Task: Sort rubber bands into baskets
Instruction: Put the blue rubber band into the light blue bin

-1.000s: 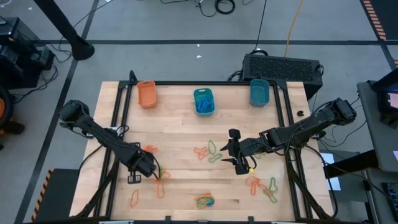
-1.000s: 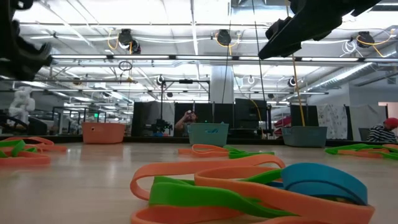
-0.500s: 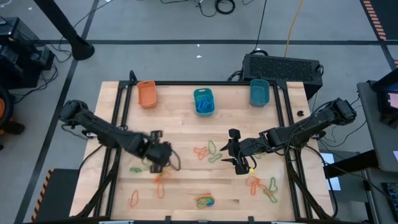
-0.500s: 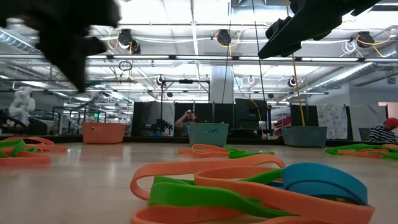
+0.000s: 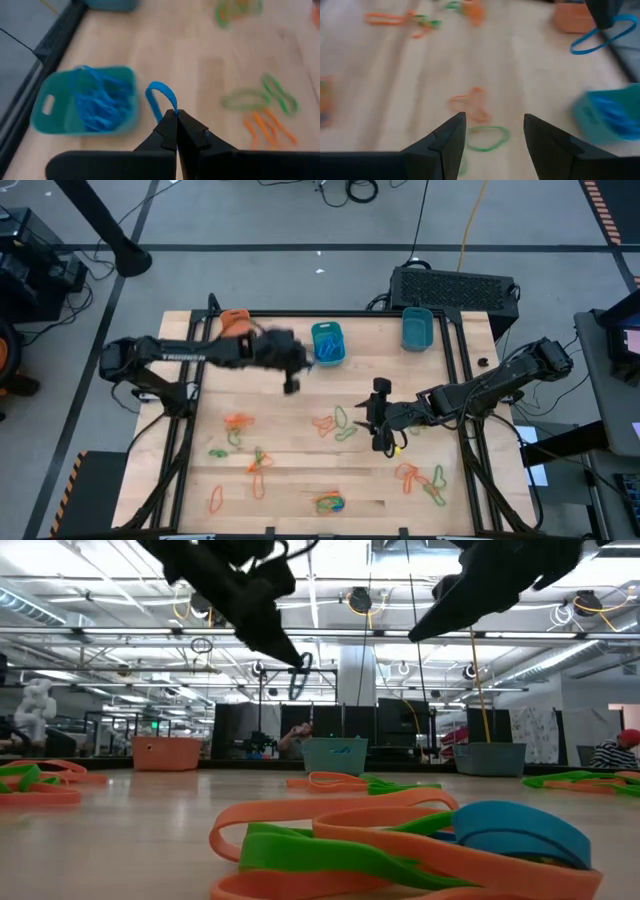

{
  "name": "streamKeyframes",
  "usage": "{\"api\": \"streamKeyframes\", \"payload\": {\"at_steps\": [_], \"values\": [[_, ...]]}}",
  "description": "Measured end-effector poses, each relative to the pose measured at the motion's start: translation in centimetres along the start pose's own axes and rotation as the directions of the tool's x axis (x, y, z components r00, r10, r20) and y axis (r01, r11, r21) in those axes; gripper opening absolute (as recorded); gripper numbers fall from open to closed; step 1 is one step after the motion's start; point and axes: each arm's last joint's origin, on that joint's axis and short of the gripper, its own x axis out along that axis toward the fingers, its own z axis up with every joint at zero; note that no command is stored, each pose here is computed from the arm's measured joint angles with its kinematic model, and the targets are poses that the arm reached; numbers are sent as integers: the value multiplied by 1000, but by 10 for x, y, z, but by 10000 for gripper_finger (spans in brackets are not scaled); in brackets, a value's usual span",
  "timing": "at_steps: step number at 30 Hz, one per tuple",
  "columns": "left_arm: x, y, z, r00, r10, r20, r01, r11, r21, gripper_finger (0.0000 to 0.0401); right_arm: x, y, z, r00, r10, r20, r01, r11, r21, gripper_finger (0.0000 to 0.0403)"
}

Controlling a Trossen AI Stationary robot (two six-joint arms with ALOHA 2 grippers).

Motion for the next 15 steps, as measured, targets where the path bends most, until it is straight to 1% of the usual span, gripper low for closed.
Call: {"api": "streamKeyframes", "payload": {"at_steps": [2,4,6,8,11,12,15], "values": [[5,25,2,997,-6,75,11,997,-74,1,0,-3,0,997,-81,9,81,997,-2,192],[11,47,-3,995,-10,95,27,983,-179,1,1,-7,1,987,-163,15,163,987,2,192],[20,67,-6,989,-8,147,47,963,-266,1,2,-13,1,971,-238,16,237,971,9,192],[30,82,-14,985,-39,166,94,935,-341,1,3,-19,0,954,-298,9,298,954,14,192],[50,99,-24,972,-85,218,171,893,-417,1,5,-28,-2,941,-337,-22,337,941,14,192],[55,102,-27,971,-87,224,180,880,-439,1,6,-31,-2,938,-345,-32,346,938,17,192],[65,114,-32,971,-64,232,169,865,-471,1,8,-37,-4,929,-366,-59,368,929,32,192]]}}
